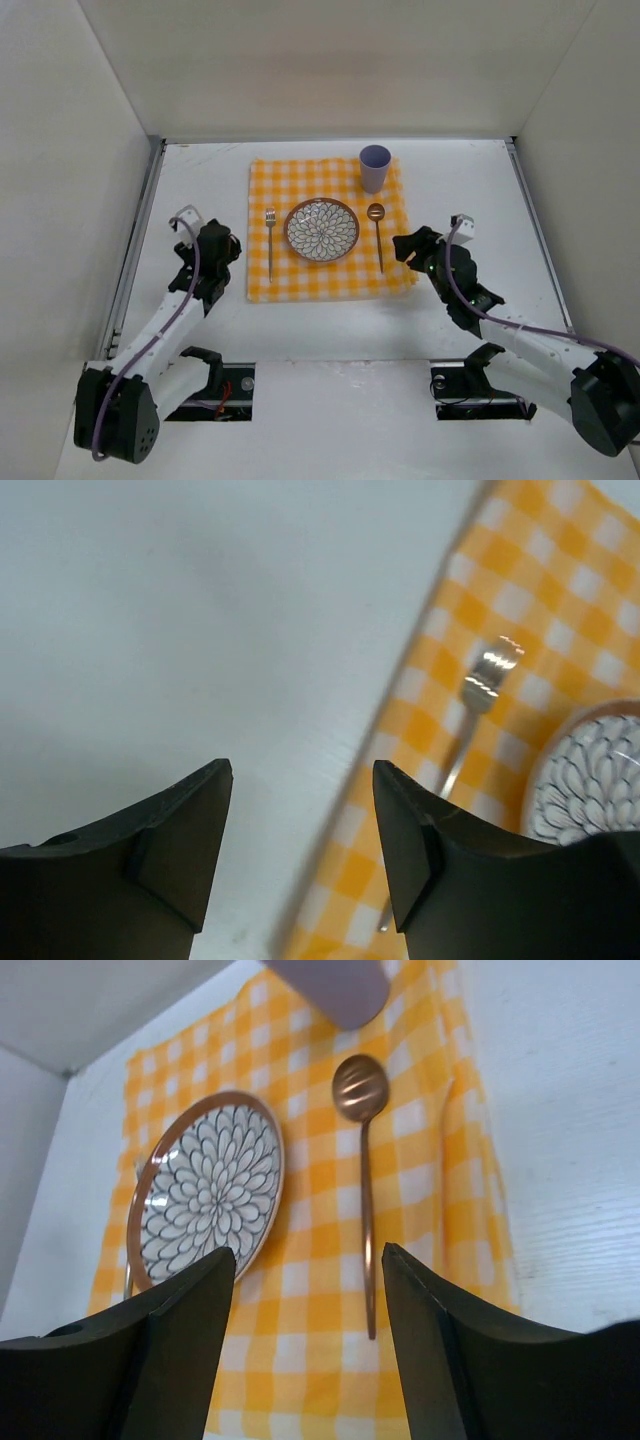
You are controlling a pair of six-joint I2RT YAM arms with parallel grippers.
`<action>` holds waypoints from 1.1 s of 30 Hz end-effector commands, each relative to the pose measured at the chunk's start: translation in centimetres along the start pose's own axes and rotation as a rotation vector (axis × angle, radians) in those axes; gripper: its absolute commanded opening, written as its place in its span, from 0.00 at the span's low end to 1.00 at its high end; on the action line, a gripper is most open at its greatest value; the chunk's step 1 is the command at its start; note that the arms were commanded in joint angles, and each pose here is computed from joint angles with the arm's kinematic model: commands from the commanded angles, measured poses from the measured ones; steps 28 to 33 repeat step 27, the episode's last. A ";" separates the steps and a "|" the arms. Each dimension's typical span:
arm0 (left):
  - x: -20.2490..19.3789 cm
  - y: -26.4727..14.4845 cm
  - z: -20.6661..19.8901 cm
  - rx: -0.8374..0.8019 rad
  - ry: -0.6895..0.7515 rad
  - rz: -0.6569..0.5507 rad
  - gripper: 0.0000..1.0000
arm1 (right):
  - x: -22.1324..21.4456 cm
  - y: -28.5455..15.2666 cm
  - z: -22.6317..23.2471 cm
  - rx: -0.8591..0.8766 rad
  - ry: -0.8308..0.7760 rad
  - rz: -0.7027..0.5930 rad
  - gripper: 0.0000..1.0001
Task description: Set the dinner table for one person
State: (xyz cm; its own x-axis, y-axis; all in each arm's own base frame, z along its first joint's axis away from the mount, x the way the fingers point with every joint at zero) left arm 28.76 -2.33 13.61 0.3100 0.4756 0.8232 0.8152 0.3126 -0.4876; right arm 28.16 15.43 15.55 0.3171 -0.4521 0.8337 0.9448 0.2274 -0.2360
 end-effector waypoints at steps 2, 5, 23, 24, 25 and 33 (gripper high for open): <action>-1.5 0.2 4.3 0.090 -0.211 -0.013 0.60 | 2.9 -0.3 -1.6 -0.053 0.115 -0.140 0.68; -2.5 0.4 6.1 0.125 -0.274 0.014 0.61 | 3.1 -0.4 -2.2 -0.060 0.151 -0.155 0.68; -2.9 1.6 8.2 0.213 -0.343 0.022 0.60 | 2.2 0.3 -2.0 -0.045 0.151 -0.125 0.69; -2.9 1.6 8.0 0.210 -0.340 0.025 0.60 | 2.1 0.4 -2.1 -0.048 0.153 -0.119 0.69; -2.8 1.6 7.9 0.209 -0.336 0.024 0.60 | 2.0 0.4 -2.0 -0.045 0.153 -0.113 0.69; -2.8 1.7 7.7 0.205 -0.331 0.024 0.61 | 2.0 0.4 -1.6 -0.030 0.149 -0.107 0.69</action>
Point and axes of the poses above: each gripper's point midway between its finger pads, its own y axis out along the fingers, its own z axis along the line the jaws close on, x = y × z, the point moved 2 cm from there along -y, back along the fingers, and after that the axes turned 4 degrees about -y, right-handed, at the moved point
